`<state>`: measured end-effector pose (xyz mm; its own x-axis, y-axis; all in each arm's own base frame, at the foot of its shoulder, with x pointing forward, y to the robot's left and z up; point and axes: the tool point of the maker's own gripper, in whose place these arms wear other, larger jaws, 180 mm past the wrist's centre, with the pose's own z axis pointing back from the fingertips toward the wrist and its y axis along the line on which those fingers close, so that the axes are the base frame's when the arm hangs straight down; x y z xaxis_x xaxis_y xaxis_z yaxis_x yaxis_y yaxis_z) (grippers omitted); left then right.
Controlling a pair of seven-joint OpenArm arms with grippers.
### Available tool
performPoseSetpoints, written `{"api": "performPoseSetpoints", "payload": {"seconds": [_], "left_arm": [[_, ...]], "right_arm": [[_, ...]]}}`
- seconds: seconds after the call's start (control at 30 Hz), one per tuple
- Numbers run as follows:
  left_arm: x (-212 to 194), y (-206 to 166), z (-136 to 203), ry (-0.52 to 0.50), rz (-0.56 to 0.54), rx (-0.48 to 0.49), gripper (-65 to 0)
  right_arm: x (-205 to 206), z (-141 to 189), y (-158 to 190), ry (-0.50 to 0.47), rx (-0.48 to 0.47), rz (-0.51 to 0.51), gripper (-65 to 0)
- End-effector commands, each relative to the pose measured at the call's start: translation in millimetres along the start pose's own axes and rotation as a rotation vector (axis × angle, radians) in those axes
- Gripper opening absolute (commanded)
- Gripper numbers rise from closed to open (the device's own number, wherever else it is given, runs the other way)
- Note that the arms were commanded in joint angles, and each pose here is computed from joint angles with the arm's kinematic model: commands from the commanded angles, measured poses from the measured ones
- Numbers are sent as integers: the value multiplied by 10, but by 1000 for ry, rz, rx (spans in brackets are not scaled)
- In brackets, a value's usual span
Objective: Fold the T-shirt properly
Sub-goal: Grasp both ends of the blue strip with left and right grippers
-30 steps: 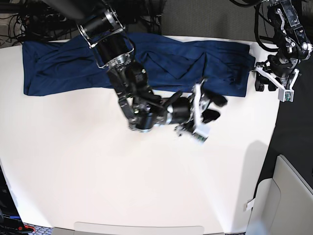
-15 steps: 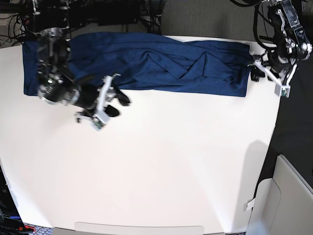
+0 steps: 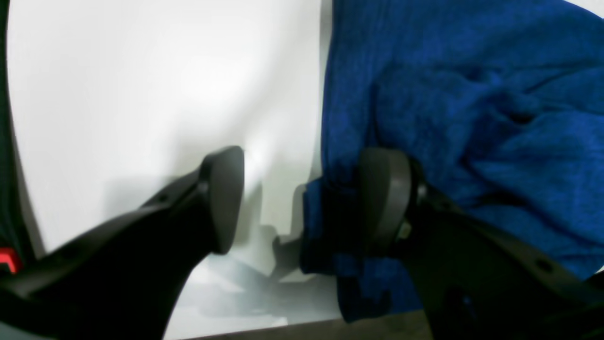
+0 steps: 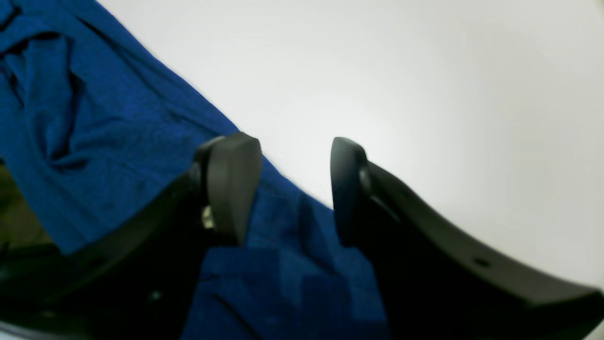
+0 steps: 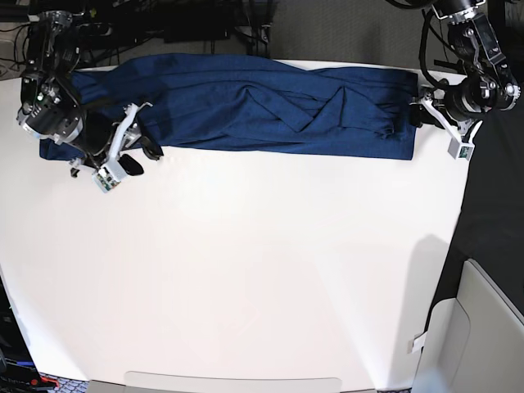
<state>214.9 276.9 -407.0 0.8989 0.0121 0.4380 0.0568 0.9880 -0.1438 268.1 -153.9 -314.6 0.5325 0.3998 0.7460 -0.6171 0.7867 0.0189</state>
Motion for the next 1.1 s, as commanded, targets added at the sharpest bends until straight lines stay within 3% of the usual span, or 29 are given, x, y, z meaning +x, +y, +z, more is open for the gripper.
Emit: {"api": "performPoseSetpoints", "payload": {"seconds": [0.0, 0.17, 0.37, 0.57, 0.7, 0.9, 1.07], "left_arm": [[30, 46, 45, 2, -17, 14, -277], [-3, -76, -15, -10, 34, -74, -277], [-183, -157, -117, 45, 106, -156, -291], [-192, -238, -144, 42, 126, -198, -306], [-240, -412, -226, 82, 83, -236, -309], [-278, -562, -283, 115, 39, -266, -414], [-199, -547, -278, 99, 36, -262, -582]], "right_arm": [[108, 72, -66, -37, -19, 17, -382], [66, 96, -87, -31, -28, 7, -382], [62, 96, -89, -28, -29, 8, -382], [58, 96, -93, -26, -31, 9, -382], [57, 96, -95, -25, -32, 9, -382], [29, 96, -81, -19, -29, 6, -382], [-43, 145, -126, -6, -48, -8, -382]]}}
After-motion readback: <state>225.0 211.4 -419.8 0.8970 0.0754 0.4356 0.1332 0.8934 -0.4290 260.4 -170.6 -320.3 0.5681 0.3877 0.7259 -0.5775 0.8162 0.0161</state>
